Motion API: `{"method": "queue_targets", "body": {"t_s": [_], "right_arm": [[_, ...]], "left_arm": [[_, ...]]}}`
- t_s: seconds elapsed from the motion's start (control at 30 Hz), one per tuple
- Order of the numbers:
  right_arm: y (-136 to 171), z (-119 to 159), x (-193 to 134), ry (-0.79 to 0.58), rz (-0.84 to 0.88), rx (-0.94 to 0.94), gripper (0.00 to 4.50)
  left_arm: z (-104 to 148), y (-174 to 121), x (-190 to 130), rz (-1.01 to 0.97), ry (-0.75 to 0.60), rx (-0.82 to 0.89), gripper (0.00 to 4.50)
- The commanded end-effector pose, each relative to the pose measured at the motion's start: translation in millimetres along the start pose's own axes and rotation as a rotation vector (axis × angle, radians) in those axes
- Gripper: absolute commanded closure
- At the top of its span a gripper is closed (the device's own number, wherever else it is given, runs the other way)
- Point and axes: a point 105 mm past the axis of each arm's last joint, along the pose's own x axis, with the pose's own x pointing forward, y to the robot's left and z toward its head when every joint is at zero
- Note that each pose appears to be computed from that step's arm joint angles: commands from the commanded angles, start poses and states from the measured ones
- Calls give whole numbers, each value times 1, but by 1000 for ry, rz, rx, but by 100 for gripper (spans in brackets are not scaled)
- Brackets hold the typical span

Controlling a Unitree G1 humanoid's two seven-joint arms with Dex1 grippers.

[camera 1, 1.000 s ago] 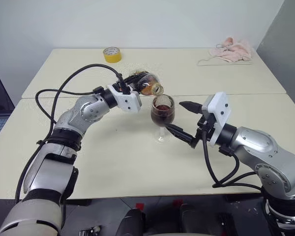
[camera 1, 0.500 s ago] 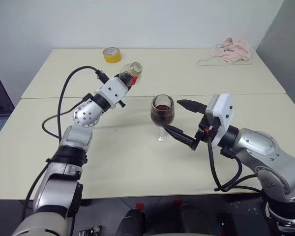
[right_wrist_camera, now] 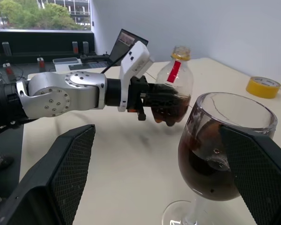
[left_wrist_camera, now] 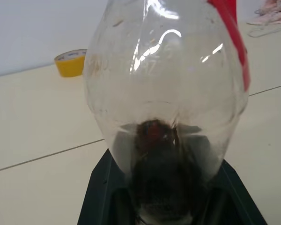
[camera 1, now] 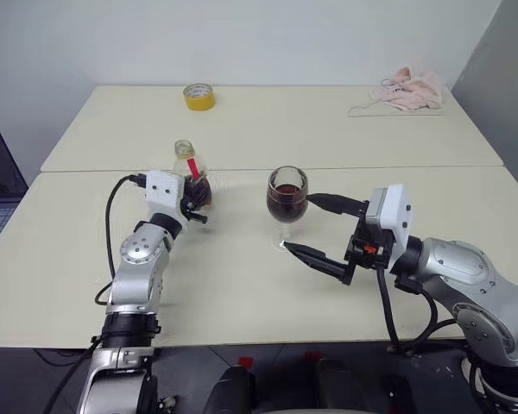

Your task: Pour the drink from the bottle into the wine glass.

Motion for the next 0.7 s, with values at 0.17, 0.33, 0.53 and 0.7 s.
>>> {"method": "queue_targets", "body": {"t_s": [0.17, 0.33, 0.53, 0.7], "right_arm": [[-6, -1, 1, 12, -42, -25, 0], [-6, 5, 2, -19, -41, -22, 0], [-3, 7, 3, -19, -26, -23, 0], [-2, 7, 3, -16, -21, -22, 0]], "left_arm": [[1, 10, -8, 45, -11, -14, 355], [-8, 15, -10, 64, 14, -40, 355], [-16, 20, -10, 84, 39, -78, 355], [-20, 20, -10, 84, 47, -82, 355]]}}
